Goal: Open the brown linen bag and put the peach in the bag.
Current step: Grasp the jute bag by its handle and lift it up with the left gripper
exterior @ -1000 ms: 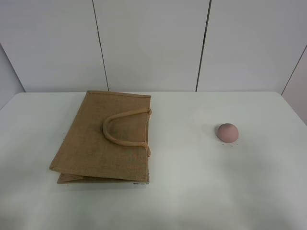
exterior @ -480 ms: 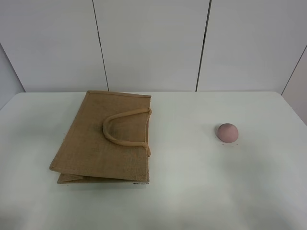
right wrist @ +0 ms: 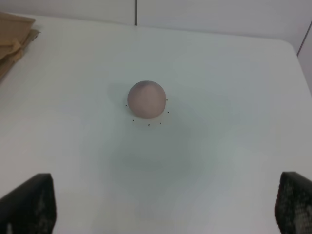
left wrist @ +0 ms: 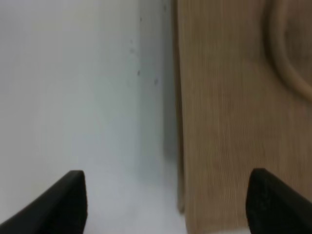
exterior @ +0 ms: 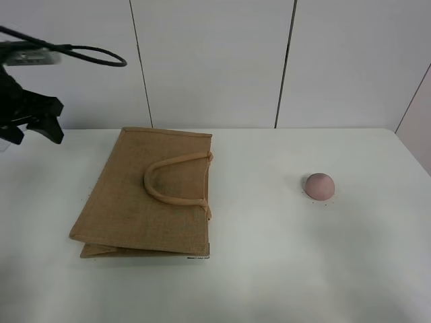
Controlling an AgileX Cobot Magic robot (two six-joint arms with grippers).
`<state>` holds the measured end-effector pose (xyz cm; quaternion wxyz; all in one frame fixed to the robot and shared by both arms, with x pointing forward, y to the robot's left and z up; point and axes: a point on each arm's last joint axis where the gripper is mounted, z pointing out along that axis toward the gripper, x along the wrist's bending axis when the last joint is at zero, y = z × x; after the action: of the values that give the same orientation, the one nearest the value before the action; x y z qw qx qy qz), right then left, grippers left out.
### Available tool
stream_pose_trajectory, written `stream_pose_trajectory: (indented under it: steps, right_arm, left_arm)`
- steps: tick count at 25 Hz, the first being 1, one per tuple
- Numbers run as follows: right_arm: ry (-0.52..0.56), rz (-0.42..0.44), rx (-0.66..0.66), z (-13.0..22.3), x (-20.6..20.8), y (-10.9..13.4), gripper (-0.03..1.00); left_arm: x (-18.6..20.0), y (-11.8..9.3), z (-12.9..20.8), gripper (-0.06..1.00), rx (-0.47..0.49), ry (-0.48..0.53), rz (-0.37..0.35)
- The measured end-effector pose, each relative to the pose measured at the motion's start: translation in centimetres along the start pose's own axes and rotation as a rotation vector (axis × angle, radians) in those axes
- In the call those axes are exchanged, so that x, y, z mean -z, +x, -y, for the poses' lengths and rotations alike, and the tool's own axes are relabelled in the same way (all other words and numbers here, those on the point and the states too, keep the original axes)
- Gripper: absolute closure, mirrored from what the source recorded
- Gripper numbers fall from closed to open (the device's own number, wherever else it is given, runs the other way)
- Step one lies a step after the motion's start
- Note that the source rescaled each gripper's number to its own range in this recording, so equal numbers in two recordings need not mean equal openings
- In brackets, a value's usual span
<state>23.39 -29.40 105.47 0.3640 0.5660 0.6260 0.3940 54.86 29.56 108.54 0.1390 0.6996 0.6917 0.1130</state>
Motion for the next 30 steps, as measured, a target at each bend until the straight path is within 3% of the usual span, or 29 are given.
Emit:
stream_pose_trajectory:
  steps: [7, 16, 19, 30]
  right_arm:
    - [0.000, 0.000, 0.000, 0.0, 0.0, 0.0, -0.03]
    - [0.000, 0.000, 0.000, 0.0, 0.0, 0.0, -0.03]
    - [0.000, 0.000, 0.000, 0.0, 0.0, 0.0, -0.03]
    - [0.000, 0.000, 0.000, 0.0, 0.0, 0.0, -0.03]
  left_arm:
    - [-6.4, -1.5, -5.2, -0.06, 0.039, 0.127, 0.035]
    - [-10.2, -11.0, -6.0, -0.06, -0.086, 0.184, 0.095]
    - [-11.6, -12.7, -6.2, -0.06, -0.089, 0.192, 0.103]
    - [-16.5, -12.7, -6.3, -0.06, -0.089, 0.219, 0.044]
